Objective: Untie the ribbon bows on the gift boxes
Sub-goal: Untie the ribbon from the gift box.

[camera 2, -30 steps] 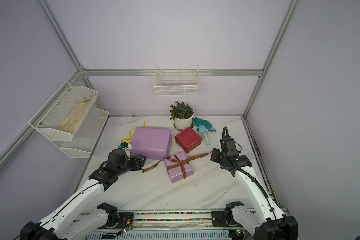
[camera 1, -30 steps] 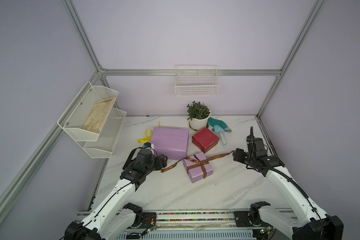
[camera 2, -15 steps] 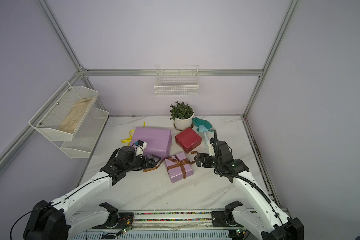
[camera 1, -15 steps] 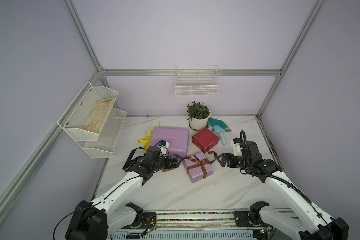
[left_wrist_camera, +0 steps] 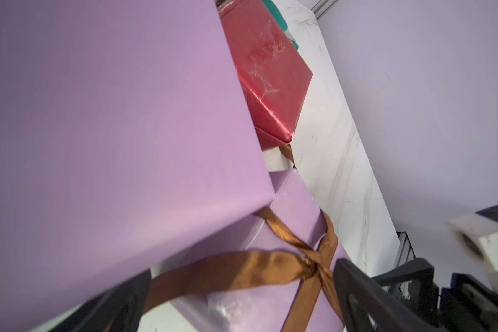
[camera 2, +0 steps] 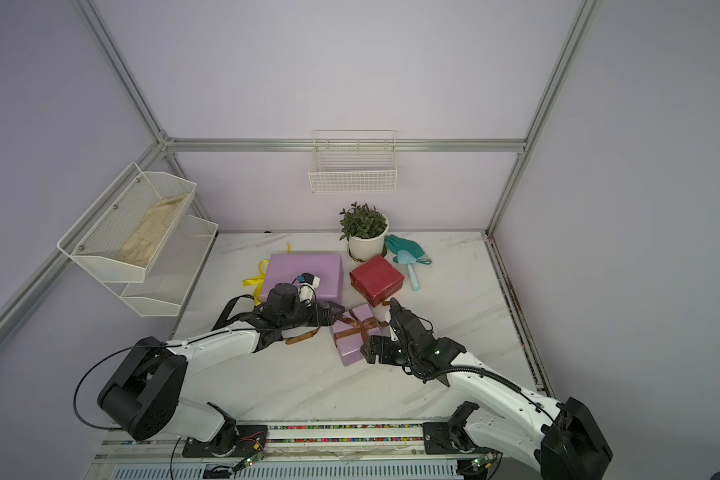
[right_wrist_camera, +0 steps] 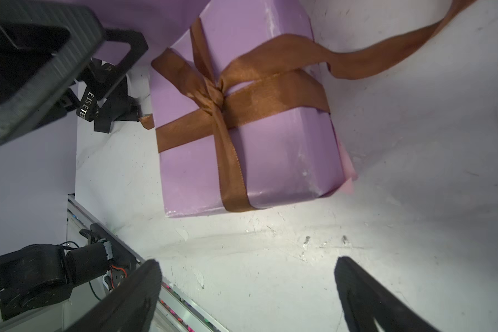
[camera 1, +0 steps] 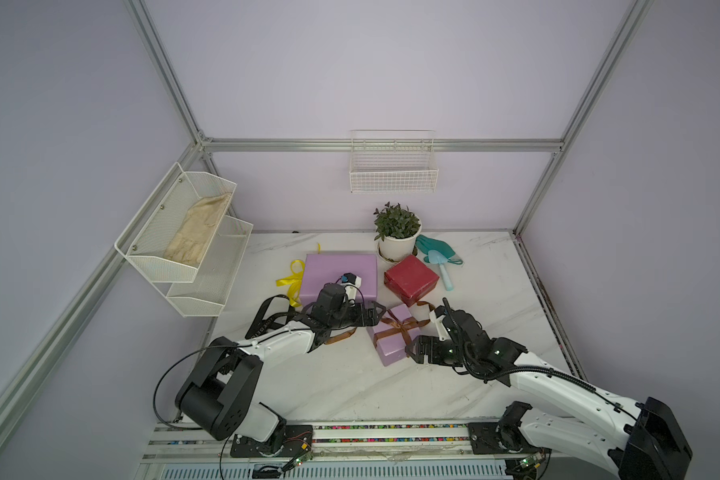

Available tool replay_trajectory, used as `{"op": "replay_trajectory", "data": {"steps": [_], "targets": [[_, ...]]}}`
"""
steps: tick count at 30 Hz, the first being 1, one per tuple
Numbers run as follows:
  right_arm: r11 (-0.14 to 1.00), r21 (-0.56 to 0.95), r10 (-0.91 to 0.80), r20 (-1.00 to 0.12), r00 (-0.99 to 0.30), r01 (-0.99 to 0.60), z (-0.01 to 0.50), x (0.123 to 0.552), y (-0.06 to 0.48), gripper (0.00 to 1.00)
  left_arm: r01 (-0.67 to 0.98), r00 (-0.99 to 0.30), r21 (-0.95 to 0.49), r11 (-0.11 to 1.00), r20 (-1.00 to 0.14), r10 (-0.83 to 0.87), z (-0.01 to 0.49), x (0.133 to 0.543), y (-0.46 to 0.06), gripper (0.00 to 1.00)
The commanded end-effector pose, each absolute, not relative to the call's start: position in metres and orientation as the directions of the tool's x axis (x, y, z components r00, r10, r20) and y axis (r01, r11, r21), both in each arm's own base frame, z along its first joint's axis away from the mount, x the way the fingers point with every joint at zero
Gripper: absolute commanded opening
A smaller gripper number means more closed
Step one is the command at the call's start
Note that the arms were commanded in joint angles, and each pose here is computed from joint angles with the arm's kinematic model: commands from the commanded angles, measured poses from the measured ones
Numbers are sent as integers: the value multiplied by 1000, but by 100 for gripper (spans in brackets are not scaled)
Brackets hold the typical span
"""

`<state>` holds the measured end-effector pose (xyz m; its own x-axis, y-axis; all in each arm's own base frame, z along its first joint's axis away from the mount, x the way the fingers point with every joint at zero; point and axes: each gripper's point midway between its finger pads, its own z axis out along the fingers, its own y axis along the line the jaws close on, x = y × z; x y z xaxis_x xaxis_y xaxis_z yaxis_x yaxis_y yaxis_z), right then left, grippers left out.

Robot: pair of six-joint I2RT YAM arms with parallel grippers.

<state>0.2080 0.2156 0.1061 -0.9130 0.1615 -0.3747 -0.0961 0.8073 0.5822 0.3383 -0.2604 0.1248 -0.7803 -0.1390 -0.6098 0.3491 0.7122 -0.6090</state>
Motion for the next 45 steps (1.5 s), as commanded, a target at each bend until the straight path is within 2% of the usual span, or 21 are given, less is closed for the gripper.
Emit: {"op": "replay_trajectory", "data": {"steps": [1, 10, 13, 18, 21, 24, 26, 28, 30, 34, 38, 45], "targets": [[708, 699, 293, -418, -860, -99, 127, 230, 234, 97, 463, -721, -626, 628, -678, -145, 161, 357, -285, 100], [687, 704, 340, -531, -776, -180, 135, 259, 242, 97, 406, -808, -722, 561, -570, -150, 141, 323, -294, 100], [696, 691, 308, -534, -787, -196, 135, 263, 248, 97, 383, -825, -742, 551, -543, -157, 138, 307, -292, 100], [772, 617, 251, -517, -818, -153, 120, 261, 230, 97, 354, -830, -762, 541, -524, -194, 145, 286, -280, 100], [802, 562, 177, -547, -818, -203, 131, 256, 226, 97, 355, -812, -738, 574, -548, -202, 151, 282, -269, 100], [811, 492, 53, -599, -799, -315, 151, 255, 231, 97, 386, -768, -620, 683, -626, -134, 157, 289, -255, 100], [831, 413, -55, -606, -794, -372, 153, 258, 232, 87, 409, -733, -502, 762, -678, -53, 160, 297, -244, 100], [852, 336, -153, -575, -804, -402, 145, 261, 232, 64, 404, -701, -366, 838, -712, 27, 156, 309, -230, 100], [861, 288, -219, -536, -815, -420, 135, 263, 232, 50, 405, -692, -272, 873, -715, 98, 151, 317, -223, 100], [847, 244, -318, -482, -817, -473, 122, 264, 244, 46, 451, -691, -228, 863, -701, 176, 149, 326, -231, 100], [853, 158, -395, -427, -813, -497, 108, 264, 245, 47, 469, -737, -298, 831, -651, 182, 136, 321, -247, 100], [845, 97, -448, -409, -795, -526, 101, 258, 249, 46, 464, -787, -375, 803, -590, 180, 118, 298, -255, 100]]}}
